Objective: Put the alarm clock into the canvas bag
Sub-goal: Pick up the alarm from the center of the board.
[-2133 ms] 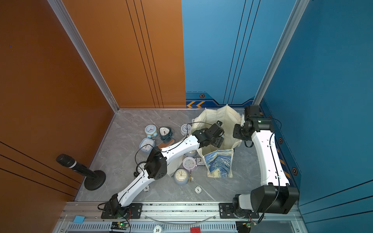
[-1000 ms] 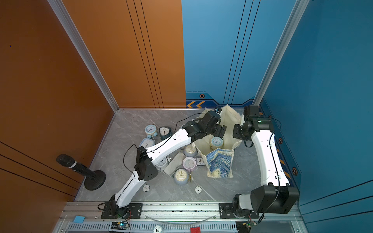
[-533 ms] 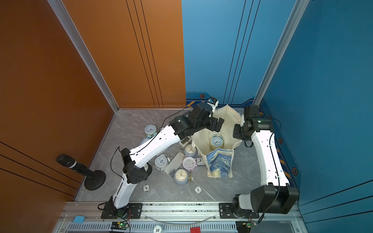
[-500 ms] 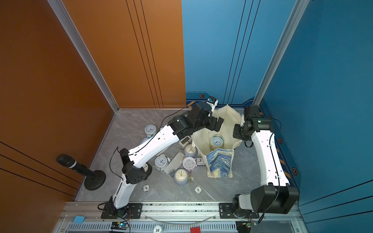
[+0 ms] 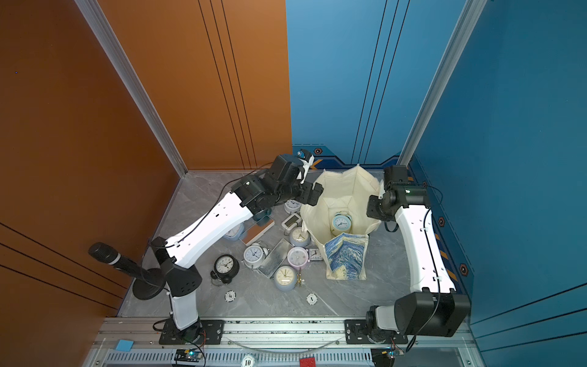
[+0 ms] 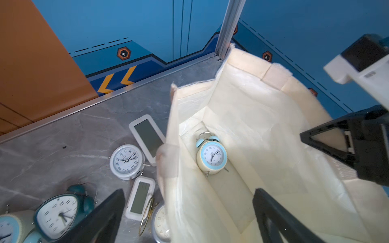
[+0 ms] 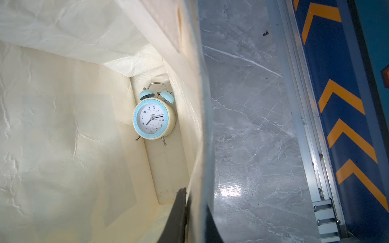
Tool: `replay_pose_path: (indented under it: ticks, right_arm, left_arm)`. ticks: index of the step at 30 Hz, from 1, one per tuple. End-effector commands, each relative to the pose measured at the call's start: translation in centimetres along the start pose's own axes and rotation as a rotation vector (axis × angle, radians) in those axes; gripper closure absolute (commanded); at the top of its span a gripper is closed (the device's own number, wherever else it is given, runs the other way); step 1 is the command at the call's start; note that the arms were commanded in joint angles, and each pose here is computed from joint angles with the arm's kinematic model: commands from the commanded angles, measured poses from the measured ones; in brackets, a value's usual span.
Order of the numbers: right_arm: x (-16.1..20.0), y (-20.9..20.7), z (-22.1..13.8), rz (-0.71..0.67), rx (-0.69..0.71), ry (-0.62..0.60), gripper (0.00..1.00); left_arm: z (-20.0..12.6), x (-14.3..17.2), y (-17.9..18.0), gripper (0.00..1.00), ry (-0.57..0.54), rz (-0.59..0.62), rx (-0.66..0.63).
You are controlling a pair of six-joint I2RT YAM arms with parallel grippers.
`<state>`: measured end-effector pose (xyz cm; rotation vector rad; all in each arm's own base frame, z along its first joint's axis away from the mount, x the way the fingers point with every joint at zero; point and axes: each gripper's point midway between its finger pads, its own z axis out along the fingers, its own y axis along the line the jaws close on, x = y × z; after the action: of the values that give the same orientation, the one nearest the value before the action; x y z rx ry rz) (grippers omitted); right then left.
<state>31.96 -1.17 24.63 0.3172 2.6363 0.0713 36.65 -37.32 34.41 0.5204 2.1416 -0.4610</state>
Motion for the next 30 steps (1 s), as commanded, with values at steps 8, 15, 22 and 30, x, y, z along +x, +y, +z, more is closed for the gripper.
replay_pose_path:
  ticks: [8, 15, 22, 30]
  right_arm:
    - [0.7, -0.1, 0.7, -0.031, 0.017, 0.021, 0.88]
    - [0.9, 0.0, 1.1, -0.038, 0.021, 0.031, 0.88]
    - [0.6, 0.1, 1.3, -0.042, 0.019, 0.035, 0.88]
    - [0.5, 0.3, 1.5, -0.05, 0.023, 0.043, 0.88]
  left_arm:
    - [-3.3, 2.7, 7.0, 0.04, 0.054, -0.075, -0.105]
    - [-3.9, 4.6, 10.4, 0.04, 0.086, -0.122, -0.159]
    - [-4.0, 8.3, 13.9, 0.05, 0.162, -0.173, -0.213]
    - [-4.6, 14.3, 18.1, 0.07, 0.274, -0.282, -0.264]
